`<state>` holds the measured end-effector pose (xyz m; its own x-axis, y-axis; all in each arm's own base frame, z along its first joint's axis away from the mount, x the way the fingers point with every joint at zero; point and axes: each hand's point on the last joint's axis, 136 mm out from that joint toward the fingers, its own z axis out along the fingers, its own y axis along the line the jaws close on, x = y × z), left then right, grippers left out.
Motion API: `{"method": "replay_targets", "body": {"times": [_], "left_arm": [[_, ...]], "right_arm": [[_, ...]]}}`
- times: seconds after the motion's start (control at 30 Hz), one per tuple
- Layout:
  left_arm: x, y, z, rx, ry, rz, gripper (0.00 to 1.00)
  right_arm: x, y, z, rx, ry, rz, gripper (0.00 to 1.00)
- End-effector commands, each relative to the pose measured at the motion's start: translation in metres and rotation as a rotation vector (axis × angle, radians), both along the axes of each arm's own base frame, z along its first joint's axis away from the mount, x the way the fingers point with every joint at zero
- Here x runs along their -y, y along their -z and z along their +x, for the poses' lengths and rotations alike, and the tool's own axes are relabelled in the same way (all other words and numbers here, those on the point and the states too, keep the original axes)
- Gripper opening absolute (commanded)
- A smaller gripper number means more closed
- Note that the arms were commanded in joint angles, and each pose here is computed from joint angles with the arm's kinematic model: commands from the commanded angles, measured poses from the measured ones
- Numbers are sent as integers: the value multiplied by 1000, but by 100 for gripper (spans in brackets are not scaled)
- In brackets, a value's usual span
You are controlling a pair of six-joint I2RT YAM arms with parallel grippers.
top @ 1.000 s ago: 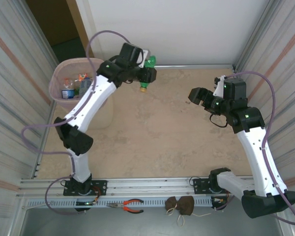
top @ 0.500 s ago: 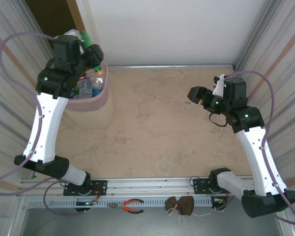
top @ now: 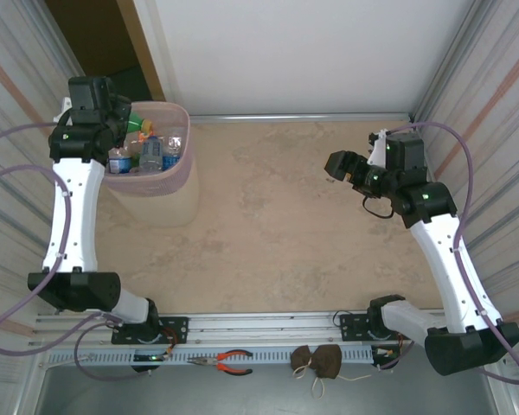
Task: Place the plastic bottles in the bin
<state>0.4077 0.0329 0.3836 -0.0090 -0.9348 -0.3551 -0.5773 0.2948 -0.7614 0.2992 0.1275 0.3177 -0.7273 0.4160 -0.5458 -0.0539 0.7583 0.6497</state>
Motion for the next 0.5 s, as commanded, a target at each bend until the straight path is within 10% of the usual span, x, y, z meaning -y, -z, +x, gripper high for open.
{"method": "replay_targets", "body": {"times": [0.0, 0.47], "left_arm": [[-5, 15, 15, 26, -141, -165, 46], [20, 70, 88, -70, -102, -352, 57]], "right_arm": [[-2, 2, -2, 0, -4, 8, 80], [4, 7, 0, -9, 11, -13, 80]]}}
